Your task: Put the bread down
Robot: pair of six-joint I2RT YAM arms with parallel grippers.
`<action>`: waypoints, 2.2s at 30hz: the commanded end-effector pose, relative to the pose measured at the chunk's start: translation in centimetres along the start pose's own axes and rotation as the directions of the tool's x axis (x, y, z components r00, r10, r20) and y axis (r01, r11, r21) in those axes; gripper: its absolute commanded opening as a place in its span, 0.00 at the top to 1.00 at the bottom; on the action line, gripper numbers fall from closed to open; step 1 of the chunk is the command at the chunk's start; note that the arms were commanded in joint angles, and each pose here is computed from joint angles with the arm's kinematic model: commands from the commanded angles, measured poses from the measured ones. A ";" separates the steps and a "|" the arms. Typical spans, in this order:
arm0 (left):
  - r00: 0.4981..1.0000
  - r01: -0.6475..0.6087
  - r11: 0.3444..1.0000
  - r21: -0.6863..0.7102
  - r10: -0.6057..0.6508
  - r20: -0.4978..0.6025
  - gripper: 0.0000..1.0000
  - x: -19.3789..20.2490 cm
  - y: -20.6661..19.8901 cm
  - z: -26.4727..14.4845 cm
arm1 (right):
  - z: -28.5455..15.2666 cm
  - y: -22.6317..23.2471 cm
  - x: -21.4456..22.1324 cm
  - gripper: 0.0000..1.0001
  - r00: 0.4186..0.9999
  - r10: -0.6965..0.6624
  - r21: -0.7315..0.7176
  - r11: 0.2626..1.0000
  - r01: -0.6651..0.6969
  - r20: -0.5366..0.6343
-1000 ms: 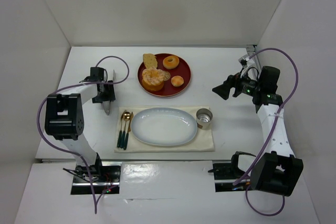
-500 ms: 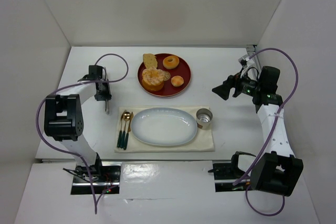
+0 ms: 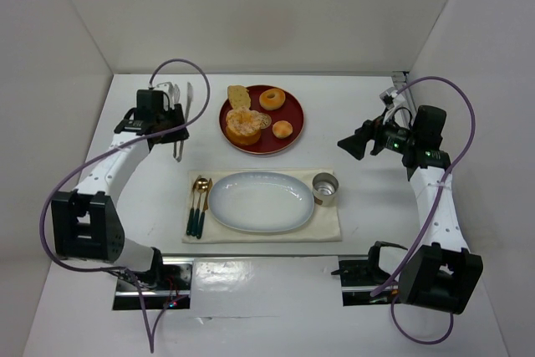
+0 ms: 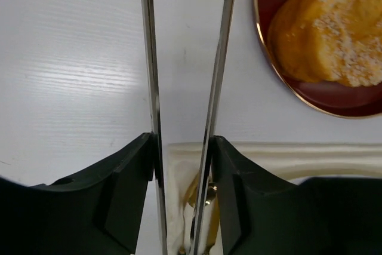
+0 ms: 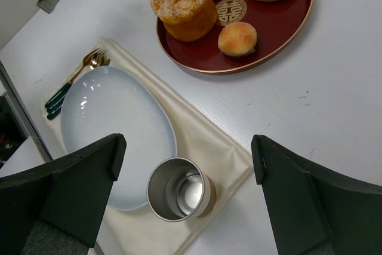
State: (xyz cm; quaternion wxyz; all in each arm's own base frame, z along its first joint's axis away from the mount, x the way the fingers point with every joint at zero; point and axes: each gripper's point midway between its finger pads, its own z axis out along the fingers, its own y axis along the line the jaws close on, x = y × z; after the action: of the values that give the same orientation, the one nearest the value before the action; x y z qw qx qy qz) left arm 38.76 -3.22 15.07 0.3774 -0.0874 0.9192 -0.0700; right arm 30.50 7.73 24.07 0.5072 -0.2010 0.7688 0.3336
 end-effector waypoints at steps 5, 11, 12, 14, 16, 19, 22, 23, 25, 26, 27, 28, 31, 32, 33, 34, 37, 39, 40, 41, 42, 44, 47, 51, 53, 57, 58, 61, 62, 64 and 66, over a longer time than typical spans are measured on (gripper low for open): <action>0.999 -0.037 0.995 0.096 0.034 0.028 0.40 -1.0 -4.0 -3.5 | -0.6 0.9 -1.6 0.00 0.997 -0.063 -0.015 0.998 0.064 0.033; 0.993 -0.107 0.987 0.123 0.099 0.070 0.45 -1.6 -6.7 -5.8 | -0.6 0.9 -1.6 0.00 0.997 -0.063 -0.015 0.998 0.064 0.033; 0.992 -0.113 0.985 0.130 0.104 0.073 0.45 -1.8 -7.2 -6.2 | -0.6 0.9 -1.6 0.00 0.997 -0.063 -0.015 0.998 0.064 0.033; 0.989 -0.129 0.980 0.151 0.116 0.089 0.46 -1.9 -8.0 -7.1 | -0.6 0.9 -1.6 0.00 0.997 -0.063 -0.015 0.998 0.064 0.033; 0.985 -0.147 0.975 0.169 0.128 0.119 0.46 -2.5 -9.1 -8.1 | -0.6 0.9 -1.6 0.00 0.997 -0.063 -0.015 0.998 0.064 0.033; 0.979 -0.174 0.965 0.196 0.148 0.142 0.46 -3.3 -10.7 -9.9 | -0.6 0.9 -1.6 0.00 0.997 -0.063 -0.015 0.998 0.064 0.033; 0.975 -0.195 0.950 0.245 0.160 0.157 0.46 -3.9 -12.9 -11.6 | -0.6 0.9 -1.6 0.00 0.997 -0.063 -0.015 0.998 0.064 0.033; 0.972 -0.205 0.941 0.269 0.163 0.169 0.46 -4.2 -13.7 -12.1 | -0.6 0.9 -1.6 0.00 0.997 -0.063 -0.015 0.998 0.064 0.033; 0.970 -0.217 0.927 0.306 0.171 0.170 0.46 -4.2 -15.2 -12.9 | -0.6 0.9 -1.6 0.00 0.997 -0.063 -0.015 0.998 0.064 0.033; 0.970 -0.224 0.923 0.312 0.182 0.159 0.46 -4.0 -15.8 -12.4 | -0.6 0.9 -1.6 0.00 0.997 -0.063 -0.015 0.998 0.064 0.033; 0.970 -0.231 0.919 0.319 0.190 0.155 0.46 -3.9 -16.3 -12.3 | -0.6 0.9 -1.6 0.00 0.997 -0.063 -0.015 0.998 0.064 0.033; 0.968 -0.236 0.911 0.338 0.192 0.159 0.46 -4.0 -17.3 -12.6 | -0.6 0.9 -1.6 0.00 0.997 -0.063 -0.015 0.998 0.064 0.033; 0.964 -0.264 0.892 0.367 0.228 0.139 0.46 -3.2 -19.6 -11.9 | -0.7 0.9 -1.8 0.00 0.997 -0.063 -0.015 0.998 0.064 0.033; 0.963 -0.269 0.889 0.371 0.239 0.126 0.46 -2.8 -19.9 -11.5 | -0.7 0.9 -1.8 0.00 0.997 -0.063 -0.015 0.998 0.064 0.033; 0.961 -0.276 0.883 0.379 0.245 0.128 0.46 -2.8 -20.6 -11.5 | -0.7 0.9 -1.8 0.00 0.997 -0.063 -0.015 0.998 0.064 0.033; 0.959 -0.282 0.883 0.375 0.258 0.114 0.46 -2.4 -21.1 -10.7 | -0.8 1.1 -1.9 0.00 0.997 -0.071 -0.014 0.997 0.072 0.038; 0.952 -0.304 0.866 0.398 0.289 0.099 0.46 -1.6 -22.9 -10.5 | -0.8 1.1 -1.9 0.00 0.997 -0.071 -0.014 0.997 0.072 0.038; 0.946 -0.317 0.857 0.406 0.314 0.075 0.46 -0.8 -24.0 -9.8 | -0.8 1.1 -1.9 0.00 0.997 -0.071 -0.014 0.997 0.072 0.038; 0.946 -0.317 0.859 0.403 0.319 0.063 0.46 -0.5 -24.0 -9.3 | -0.8 1.1 -1.9 0.00 0.997 -0.071 -0.014 0.997 0.072 0.038; 0.943 -0.324 0.852 0.412 0.327 0.065 0.46 -0.4 -24.7 -9.3 | -0.8 1.1 -1.9 0.00 0.997 -0.071 -0.014 0.997 0.072 0.038; 0.939 -0.331 0.852 0.404 0.341 0.051 0.46 0.3 -24.9 -8.7 | -0.8 1.1 -1.9 0.00 0.997 -0.071 -0.014 0.997 0.072 0.038; 0.935 -0.337 0.850 0.406 0.353 0.035 0.46 0.9 -25.2 -8.1 | -0.8 1.1 -1.9 0.00 0.997 -0.071 -0.014 0.997 0.072 0.038; 0.922 -0.357 0.839 0.411 0.387 0.011 0.46 2.1 -25.9 -7.4 | -0.8 1.1 -1.9 0.00 0.997 -0.071 -0.014 0.997 0.072 0.038; 0.911 -0.376 0.844 0.383 0.413 -0.016 0.46 3.3 -25.8 -6.7 | -0.8 1.1 -1.9 0.00 0.997 -0.071 -0.014 0.997 0.072 0.038; 0.908 -0.378 0.848 0.370 0.418 -0.029 0.45 4.0 -25.4 -6.0 | -0.8 1.1 -1.9 0.00 0.997 -0.071 -0.014 0.997 0.072 0.038; 0.907 -0.381 0.852 0.358 0.420 -0.036 0.44 4.3 -25.2 -5.4 | -0.8 1.1 -1.9 0.00 0.997 -0.071 -0.014 0.997 0.072 0.038; 0.905 -0.384 0.856 0.346 0.423 -0.042 0.44 4.4 -25.0 -4.9 | -0.8 1.1 -1.9 0.00 0.997 -0.071 -0.014 0.997 0.072 0.038; 0.904 -0.386 0.859 0.335 0.425 -0.047 0.44 4.7 -24.9 -4.4 | -0.8 1.1 -1.9 0.00 0.997 -0.071 -0.014 0.997 0.072 0.038; 0.904 -0.386 0.859 0.335 0.425 -0.047 0.44 4.7 -24.9 -4.4 | -0.8 1.1 -1.9 0.00 0.997 -0.071 -0.014 0.997 0.072 0.038; 0.903 -0.387 0.859 0.335 0.426 -0.050 0.44 4.8 -25.0 -3.9 | -0.8 1.1 -1.9 0.00 0.997 -0.071 -0.014 0.997 0.072 0.038; 0.899 -0.391 0.863 0.320 0.432 -0.067 0.43 5.4 -24.8 -3.0 | -0.8 1.1 -1.9 0.00 0.997 -0.071 -0.014 0.997 0.072 0.038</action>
State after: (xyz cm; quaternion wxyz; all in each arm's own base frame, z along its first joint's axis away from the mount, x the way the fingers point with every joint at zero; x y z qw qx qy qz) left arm 34.62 -27.94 18.93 0.3191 0.1792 0.9206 -0.1365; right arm 30.28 7.78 24.34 0.5106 -0.2043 0.7667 0.3312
